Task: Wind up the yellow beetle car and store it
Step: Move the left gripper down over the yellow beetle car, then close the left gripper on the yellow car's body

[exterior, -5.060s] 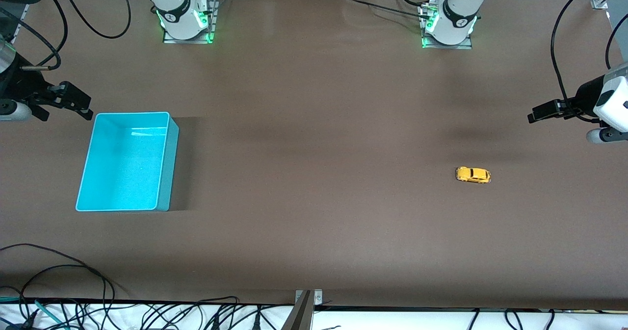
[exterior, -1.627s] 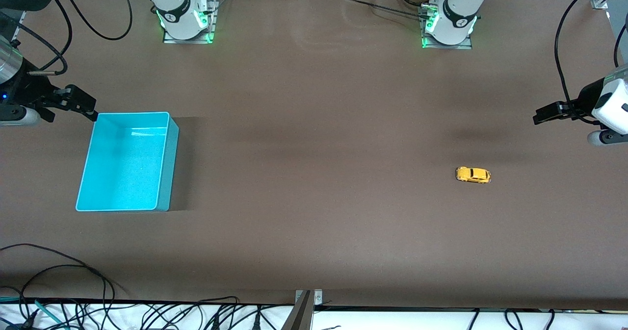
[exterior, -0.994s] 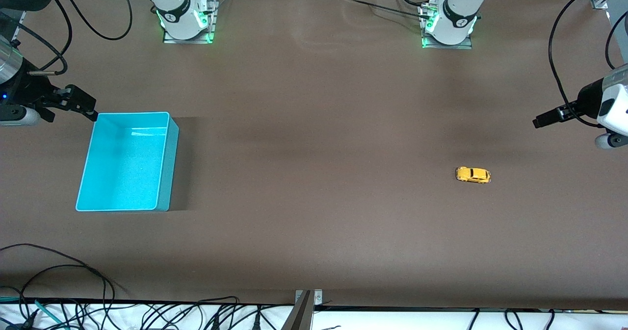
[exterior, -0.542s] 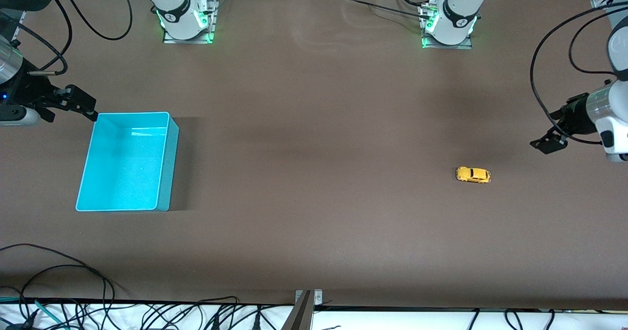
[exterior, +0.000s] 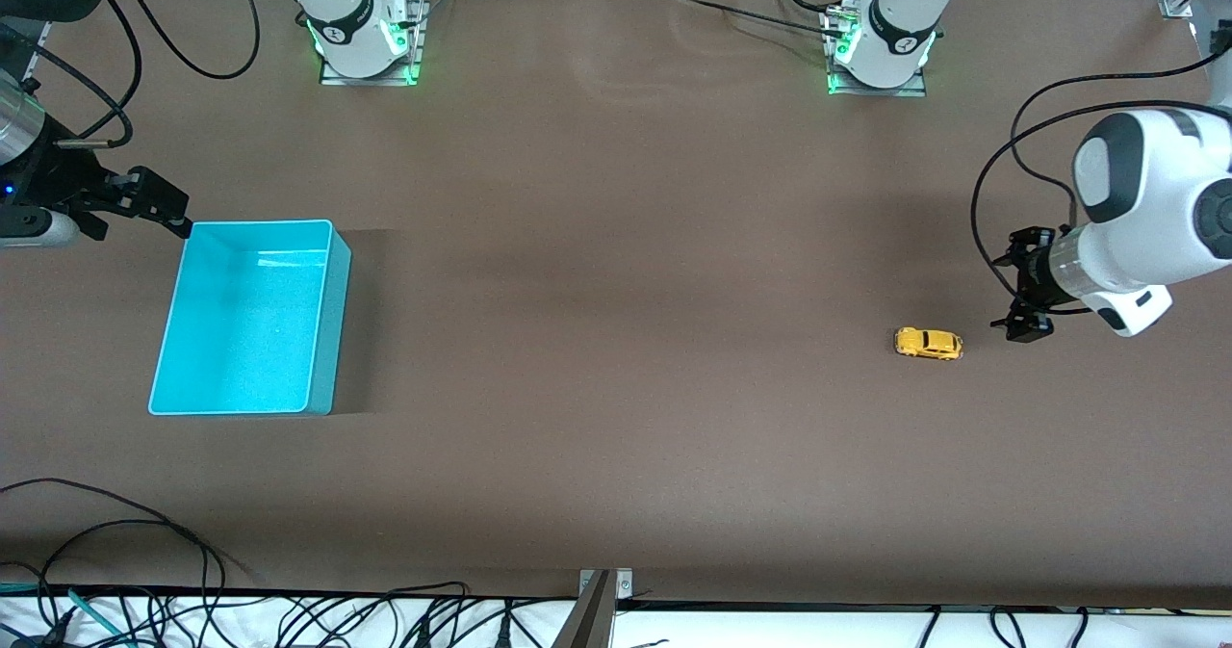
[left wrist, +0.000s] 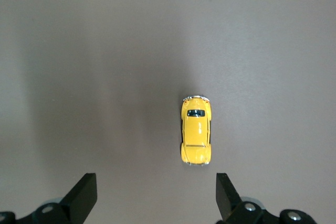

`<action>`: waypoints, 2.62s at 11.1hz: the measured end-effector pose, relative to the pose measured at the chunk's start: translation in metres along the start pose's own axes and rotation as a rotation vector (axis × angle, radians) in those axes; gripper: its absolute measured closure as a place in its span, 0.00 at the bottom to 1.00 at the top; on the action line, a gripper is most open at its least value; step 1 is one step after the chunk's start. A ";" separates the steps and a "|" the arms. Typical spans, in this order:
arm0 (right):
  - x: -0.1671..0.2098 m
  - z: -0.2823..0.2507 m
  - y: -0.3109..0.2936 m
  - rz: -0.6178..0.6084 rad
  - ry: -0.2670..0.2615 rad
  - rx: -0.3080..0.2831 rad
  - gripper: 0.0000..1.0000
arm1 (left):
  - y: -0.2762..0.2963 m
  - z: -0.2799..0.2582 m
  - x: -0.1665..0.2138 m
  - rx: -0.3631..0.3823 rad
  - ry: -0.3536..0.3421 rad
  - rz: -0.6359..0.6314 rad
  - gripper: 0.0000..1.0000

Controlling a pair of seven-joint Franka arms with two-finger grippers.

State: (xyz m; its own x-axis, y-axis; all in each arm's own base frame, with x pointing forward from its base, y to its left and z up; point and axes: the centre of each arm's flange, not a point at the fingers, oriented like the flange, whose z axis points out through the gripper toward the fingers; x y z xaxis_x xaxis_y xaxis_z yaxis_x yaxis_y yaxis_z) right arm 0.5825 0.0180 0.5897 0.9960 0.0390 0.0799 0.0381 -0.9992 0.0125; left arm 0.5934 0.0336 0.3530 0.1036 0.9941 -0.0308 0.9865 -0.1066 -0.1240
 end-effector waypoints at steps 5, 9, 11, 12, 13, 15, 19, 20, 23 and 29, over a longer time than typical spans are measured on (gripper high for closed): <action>0.000 0.000 0.000 0.000 0.000 0.000 0.00 | -0.018 0.074 -0.001 -0.077 0.013 -0.067 0.00; 0.000 0.000 0.000 0.000 0.000 0.000 0.00 | -0.008 0.120 -0.010 -0.119 0.016 -0.063 0.00; 0.000 0.000 0.000 0.000 0.000 0.000 0.00 | -0.002 0.134 -0.010 -0.156 0.019 -0.072 0.00; 0.000 0.000 0.000 0.000 0.000 0.000 0.00 | 0.000 0.139 -0.010 -0.172 0.021 -0.078 0.00; 0.000 0.000 0.000 0.000 0.000 0.000 0.00 | 0.002 0.144 -0.010 -0.192 0.022 -0.084 0.00; 0.000 0.000 0.000 0.000 0.000 0.000 0.00 | 0.005 0.149 -0.010 -0.216 0.023 -0.097 0.00; 0.000 0.000 0.000 0.000 0.000 0.000 0.00 | 0.008 0.166 -0.017 -0.197 0.019 -0.091 0.00; 0.000 0.000 0.000 0.000 0.000 0.000 0.00 | 0.009 0.169 -0.017 -0.194 0.019 -0.090 0.01; 0.000 0.000 0.000 0.000 0.000 0.000 0.00 | 0.011 0.172 -0.017 -0.193 0.019 -0.090 0.33; 0.000 0.000 0.000 0.000 0.000 0.000 0.00 | 0.018 0.168 -0.034 -0.206 0.017 -0.075 0.55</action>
State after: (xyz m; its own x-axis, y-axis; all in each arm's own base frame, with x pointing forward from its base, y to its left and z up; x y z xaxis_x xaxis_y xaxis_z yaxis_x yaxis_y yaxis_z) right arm 0.5826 0.0181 0.5898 0.9960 0.0392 0.0802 0.0383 -0.9992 0.0125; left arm 0.5861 -0.0045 0.1854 0.0294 0.9995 -0.0118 0.9964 -0.0283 0.0804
